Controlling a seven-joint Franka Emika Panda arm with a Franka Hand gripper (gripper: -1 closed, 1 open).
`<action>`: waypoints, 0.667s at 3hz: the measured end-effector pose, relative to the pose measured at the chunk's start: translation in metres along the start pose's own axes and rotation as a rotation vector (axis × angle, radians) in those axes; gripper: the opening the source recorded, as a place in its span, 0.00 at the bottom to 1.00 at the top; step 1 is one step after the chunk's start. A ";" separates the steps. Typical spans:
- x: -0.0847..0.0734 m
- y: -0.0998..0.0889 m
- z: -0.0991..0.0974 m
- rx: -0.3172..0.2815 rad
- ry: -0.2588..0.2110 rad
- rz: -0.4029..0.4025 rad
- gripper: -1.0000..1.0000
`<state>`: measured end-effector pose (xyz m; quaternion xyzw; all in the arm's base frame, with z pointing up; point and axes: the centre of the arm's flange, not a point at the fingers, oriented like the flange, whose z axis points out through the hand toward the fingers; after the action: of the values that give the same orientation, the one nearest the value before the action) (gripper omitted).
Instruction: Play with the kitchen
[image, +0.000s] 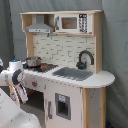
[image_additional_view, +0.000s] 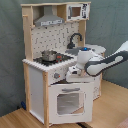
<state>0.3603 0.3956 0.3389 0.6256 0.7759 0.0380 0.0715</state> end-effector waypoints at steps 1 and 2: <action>0.005 -0.005 0.017 0.034 0.027 0.080 0.00; 0.024 -0.012 0.020 0.043 0.037 0.148 0.00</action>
<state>0.3467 0.4155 0.3154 0.6817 0.7295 0.0380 0.0408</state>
